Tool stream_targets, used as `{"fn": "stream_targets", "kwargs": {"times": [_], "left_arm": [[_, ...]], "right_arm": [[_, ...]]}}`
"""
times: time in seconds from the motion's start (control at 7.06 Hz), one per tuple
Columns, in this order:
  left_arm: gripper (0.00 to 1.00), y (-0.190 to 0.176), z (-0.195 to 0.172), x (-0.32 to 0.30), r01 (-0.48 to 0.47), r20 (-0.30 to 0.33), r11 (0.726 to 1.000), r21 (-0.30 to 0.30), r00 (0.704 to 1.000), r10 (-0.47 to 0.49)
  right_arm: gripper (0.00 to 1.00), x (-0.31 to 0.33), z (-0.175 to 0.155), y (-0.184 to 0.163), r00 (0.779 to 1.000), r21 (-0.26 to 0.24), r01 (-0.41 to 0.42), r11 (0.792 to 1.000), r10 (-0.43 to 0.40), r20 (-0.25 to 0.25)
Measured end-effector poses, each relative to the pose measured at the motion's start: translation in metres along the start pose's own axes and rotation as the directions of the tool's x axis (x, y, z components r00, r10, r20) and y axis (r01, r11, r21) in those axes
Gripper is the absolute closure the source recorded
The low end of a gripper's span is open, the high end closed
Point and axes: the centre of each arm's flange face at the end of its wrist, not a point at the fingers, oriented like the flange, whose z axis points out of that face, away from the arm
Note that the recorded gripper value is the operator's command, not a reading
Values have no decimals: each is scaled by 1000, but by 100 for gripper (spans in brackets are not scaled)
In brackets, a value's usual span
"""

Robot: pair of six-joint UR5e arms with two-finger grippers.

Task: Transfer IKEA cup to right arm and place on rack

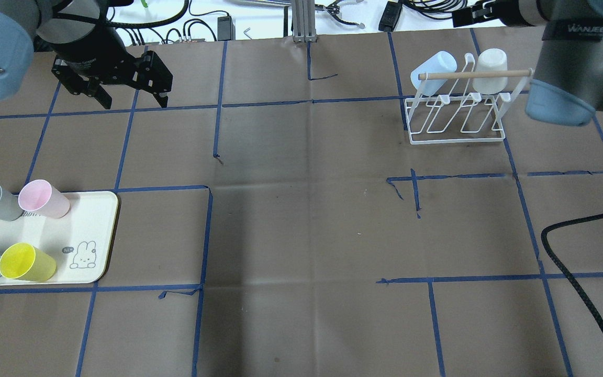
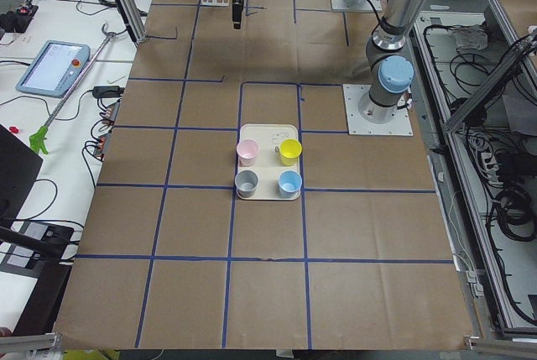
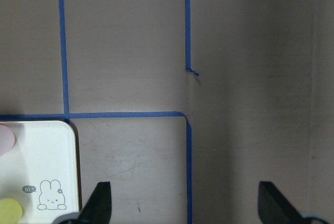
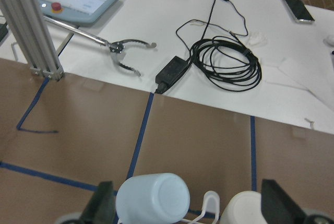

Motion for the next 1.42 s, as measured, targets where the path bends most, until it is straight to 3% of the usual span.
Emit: {"fn": "stream_targets", "kwargs": {"times": [0.14, 0.28, 0.43, 0.57, 0.71, 0.85, 1.13, 1.42], "left_arm": [[0, 0, 0, 0, 0, 0, 1000, 0, 1000, 0], [0, 0, 0, 0, -1, 0, 1000, 0, 1000, 1], [0, 0, 1, 0, -1, 0, 1000, -1, 1000, 1], [0, -1, 2, 0, 0, 0, 1000, -5, 1000, 0], [0, -2, 5, 0, 0, -1, 1000, -10, 1000, 0], [0, -3, 7, 0, 1, -1, 1000, -15, 1000, -1], [0, -5, 12, 0, 3, -1, 1000, -24, 1000, -3], [0, -5, 15, 0, 3, -2, 1000, -29, 1000, -4]], "right_arm": [[0, -33, -10, 4, 999, -116, -46, 992, 45, -13], [0, -62, -25, 15, 993, -245, -119, 962, 115, -27], [0, -88, -45, 29, 981, -371, -194, 908, 190, -46], [0, -111, -68, 45, 967, -464, -251, 850, 246, -73], [0, -133, -86, 60, 961, -515, -267, 814, 262, -84], [0, -149, -95, 72, 964, -540, -257, 801, 255, -79], [0, -155, -120, 71, 965, -539, -249, 804, 250, -72], [0, -153, -144, 58, 966, -568, -246, 786, 247, -76]]}}
